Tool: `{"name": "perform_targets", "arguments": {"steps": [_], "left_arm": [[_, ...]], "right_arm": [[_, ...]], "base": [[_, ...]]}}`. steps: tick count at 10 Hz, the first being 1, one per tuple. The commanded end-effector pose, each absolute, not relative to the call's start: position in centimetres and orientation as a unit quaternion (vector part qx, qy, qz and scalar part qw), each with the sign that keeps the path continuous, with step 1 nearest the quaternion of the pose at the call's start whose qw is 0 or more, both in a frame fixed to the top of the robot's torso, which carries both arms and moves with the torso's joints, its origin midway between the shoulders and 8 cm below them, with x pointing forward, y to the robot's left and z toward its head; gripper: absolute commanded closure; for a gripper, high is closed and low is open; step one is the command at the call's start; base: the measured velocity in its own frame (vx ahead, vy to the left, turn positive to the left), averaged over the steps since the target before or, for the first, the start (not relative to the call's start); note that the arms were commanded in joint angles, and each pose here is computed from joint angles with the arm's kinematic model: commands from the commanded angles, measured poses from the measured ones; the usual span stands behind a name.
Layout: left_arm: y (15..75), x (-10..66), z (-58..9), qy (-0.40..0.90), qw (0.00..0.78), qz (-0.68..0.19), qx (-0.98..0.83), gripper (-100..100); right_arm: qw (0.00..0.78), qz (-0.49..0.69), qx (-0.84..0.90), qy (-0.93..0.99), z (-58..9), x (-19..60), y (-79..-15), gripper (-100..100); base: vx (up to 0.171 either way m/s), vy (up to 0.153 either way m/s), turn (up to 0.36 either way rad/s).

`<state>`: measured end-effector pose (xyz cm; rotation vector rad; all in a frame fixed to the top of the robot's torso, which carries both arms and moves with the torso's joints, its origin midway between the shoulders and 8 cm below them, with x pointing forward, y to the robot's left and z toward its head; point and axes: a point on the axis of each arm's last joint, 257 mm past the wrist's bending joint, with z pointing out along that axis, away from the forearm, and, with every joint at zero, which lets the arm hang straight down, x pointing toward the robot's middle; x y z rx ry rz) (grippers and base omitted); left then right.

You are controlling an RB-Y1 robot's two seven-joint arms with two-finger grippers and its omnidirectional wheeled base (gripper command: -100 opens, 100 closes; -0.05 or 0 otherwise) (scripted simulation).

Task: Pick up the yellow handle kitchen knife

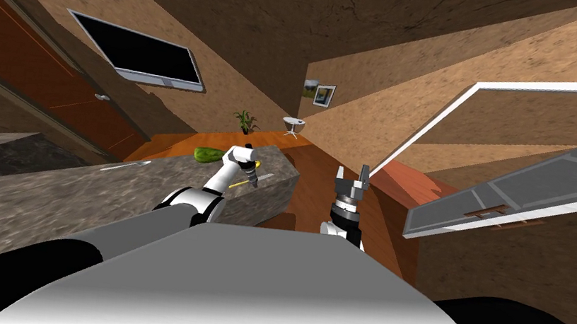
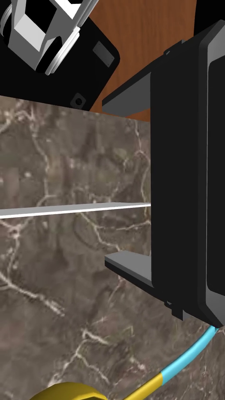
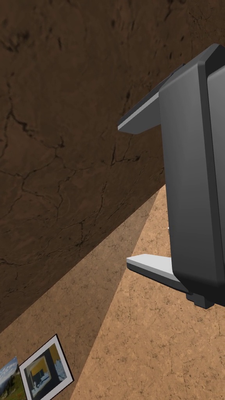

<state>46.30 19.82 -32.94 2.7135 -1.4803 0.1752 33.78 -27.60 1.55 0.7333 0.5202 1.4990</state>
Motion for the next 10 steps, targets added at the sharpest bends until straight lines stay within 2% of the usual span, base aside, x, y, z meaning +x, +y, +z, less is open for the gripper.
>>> {"name": "perform_targets", "arguments": {"steps": [1,4,5,9,10], "left_arm": [[20.0,46.2,-33.9,-0.478,0.023,0.057,0.876,-100],[20.1,46.1,-34.7,-0.478,0.024,0.055,0.876,-100],[20.1,46.2,-34.7,-0.478,0.023,0.057,0.876,100],[20.2,46.5,-34.4,-0.479,0.021,0.060,0.876,100],[20.1,46.5,-34.4,-0.479,0.021,0.060,0.876,0]], "right_arm": [[0.642,0.658,0.322,0.228,1.6,33.8,-27.6,0],[0.642,0.658,0.322,0.228,1.6,33.8,-27.6,0],[0.642,0.658,0.322,0.228,1.6,33.8,-27.6,0],[0.642,0.658,0.322,0.228,1.6,33.8,-27.6,0],[0.642,0.658,0.322,0.228,1.6,33.8,-27.6,0]], "base": [[0.005,-0.008,0.007],[0.008,-0.012,-0.002],[0.000,0.000,0.000],[0.000,0.000,0.000],[0.000,0.000,0.000]]}}
